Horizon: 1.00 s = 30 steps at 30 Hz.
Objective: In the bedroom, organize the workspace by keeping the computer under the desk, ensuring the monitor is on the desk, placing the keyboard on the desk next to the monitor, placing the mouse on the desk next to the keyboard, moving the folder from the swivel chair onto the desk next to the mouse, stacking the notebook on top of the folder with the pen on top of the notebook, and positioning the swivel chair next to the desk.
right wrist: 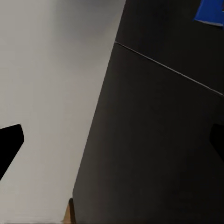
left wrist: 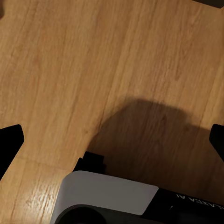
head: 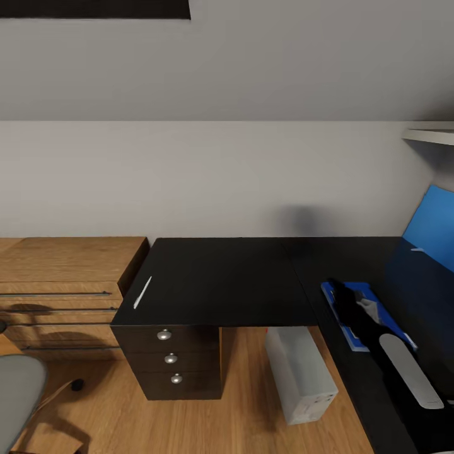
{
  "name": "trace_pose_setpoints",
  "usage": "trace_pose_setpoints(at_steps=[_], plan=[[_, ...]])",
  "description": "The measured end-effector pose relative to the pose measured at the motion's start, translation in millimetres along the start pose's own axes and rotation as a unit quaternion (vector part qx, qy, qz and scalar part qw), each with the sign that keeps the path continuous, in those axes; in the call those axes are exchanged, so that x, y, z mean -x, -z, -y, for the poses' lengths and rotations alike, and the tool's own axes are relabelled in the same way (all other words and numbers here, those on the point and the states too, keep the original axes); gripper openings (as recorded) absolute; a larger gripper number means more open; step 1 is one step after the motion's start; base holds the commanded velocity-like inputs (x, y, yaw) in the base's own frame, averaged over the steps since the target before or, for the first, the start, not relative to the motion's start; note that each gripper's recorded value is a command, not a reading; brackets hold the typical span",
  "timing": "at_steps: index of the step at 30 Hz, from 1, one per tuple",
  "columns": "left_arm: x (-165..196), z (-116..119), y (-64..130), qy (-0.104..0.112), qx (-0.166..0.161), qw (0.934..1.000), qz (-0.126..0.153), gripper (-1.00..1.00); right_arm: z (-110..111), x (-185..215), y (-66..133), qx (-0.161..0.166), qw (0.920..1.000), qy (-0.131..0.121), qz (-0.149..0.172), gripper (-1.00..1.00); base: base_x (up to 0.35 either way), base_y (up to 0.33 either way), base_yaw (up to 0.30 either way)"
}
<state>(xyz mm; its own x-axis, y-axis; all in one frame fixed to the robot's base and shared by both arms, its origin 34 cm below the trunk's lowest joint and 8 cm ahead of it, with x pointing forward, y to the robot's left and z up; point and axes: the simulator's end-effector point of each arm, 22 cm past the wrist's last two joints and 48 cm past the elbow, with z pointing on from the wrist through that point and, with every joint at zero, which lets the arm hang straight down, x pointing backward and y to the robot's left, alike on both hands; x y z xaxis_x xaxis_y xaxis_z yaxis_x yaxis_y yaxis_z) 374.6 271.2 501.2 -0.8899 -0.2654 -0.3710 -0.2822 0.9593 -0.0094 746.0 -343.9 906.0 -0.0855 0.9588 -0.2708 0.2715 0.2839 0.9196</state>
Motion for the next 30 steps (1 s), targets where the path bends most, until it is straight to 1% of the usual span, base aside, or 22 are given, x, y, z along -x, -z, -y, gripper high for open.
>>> trace_pose_setpoints(at_steps=[4,16,19,21,30], plan=[[0.1,0.0,0.0,0.0,0.0,1.0,0.0,1.0,-2.8,-14.9,-0.5,0.003,0.9998,0.011,-0.014,1.0,0.0,0.0,0.003],[0.4,0.5,0.0,0.0,-0.001,1.0,0.0,1.0,-5.5,-24.1,-0.8,0.008,0.9997,0.012,-0.021,1.0,0.0,0.0,0.0],[1.4,0.6,2.9,0.0,-0.001,1.0,0.0,1.0,-6.1,-28.8,-0.4,0.005,0.9996,0.012,-0.025,1.0,0.0,0.0,0.152],[2.9,0.5,5.9,0.0,-0.001,1.0,0.001,1.0,-8.3,-36.8,0.4,0.004,0.9993,0.017,-0.033,1.0,0.0,0.0,0.236],[10.2,0.8,19.2,0.001,-0.001,1.0,0.004,1.0,-23.2,-40.7,5.9,0.005,0.999,0.023,-0.039,1.0,0.0,0.0,0.243]])
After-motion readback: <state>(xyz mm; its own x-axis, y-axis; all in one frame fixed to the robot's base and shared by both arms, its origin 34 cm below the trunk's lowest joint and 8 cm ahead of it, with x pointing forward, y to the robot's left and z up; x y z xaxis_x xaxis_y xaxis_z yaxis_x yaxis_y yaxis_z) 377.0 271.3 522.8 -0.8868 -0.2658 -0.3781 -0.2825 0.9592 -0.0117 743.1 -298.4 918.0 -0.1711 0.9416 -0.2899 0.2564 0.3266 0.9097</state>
